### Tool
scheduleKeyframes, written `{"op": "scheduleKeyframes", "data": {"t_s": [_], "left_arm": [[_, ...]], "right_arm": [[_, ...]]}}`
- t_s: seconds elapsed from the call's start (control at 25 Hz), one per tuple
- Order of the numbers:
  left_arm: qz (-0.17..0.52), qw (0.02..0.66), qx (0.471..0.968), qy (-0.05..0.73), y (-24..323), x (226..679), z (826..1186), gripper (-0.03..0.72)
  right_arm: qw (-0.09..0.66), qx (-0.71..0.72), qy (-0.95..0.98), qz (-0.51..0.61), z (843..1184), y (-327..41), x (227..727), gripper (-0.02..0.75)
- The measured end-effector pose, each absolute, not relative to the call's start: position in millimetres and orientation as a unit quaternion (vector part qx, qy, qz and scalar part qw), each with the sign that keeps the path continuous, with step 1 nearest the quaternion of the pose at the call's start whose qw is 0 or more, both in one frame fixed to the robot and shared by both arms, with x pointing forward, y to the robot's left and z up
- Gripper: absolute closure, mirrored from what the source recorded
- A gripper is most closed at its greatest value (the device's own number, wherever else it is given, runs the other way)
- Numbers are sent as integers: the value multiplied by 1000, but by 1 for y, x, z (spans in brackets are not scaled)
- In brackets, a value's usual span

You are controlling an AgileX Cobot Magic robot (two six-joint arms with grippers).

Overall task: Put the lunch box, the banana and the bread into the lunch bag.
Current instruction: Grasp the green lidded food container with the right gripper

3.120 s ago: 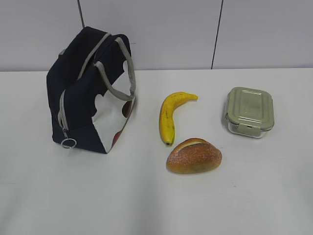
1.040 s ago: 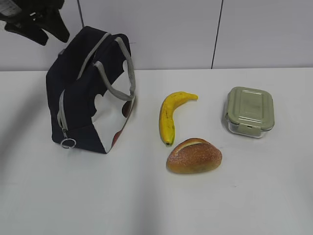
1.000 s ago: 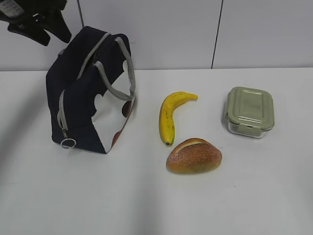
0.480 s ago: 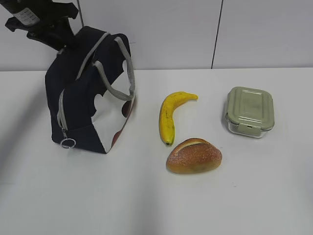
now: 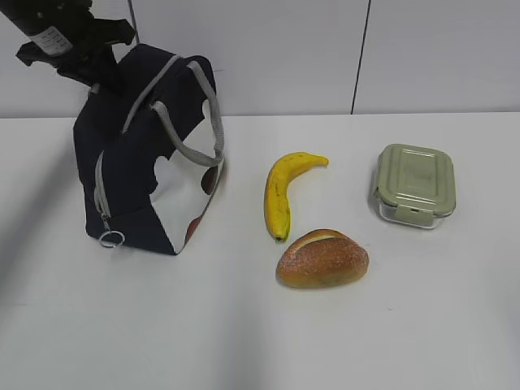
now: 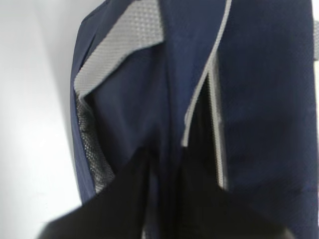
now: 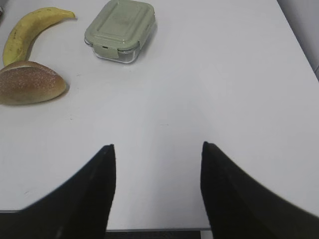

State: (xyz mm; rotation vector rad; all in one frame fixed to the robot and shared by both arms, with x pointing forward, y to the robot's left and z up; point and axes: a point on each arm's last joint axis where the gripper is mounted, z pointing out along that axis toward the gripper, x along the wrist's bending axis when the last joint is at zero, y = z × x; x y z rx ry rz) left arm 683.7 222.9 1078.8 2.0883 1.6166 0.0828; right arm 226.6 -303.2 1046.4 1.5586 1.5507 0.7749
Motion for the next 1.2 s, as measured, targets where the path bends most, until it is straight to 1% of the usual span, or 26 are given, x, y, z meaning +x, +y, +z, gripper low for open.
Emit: {"op": "scheduleKeyframes", "data": {"t_s": [0.04,0.08,0.16,0.56,0.8,1.2], "left_arm": [[31,248,766,593,223,684,1079,629],[32,249,766,592,223,684,1080,666],[30,251,765,592,222,684,1081,685],[-3,274,758,592,216,682,1083,688],[-34,301,747,592,209,680,1086,688],[-41,308,744,591,208,680,1087,688]], "right_arm": [[394,614,611,305,1046,-303,227,334],[394,614,611,305,1046,-303,227,334],[394,614,611,305,1046,-303,227,334],[394,614,611,305,1046,-303,227,334],[394,614,611,305,1046,-303,227,334],[393,614,611,306,1046,-303,227,334]]}}
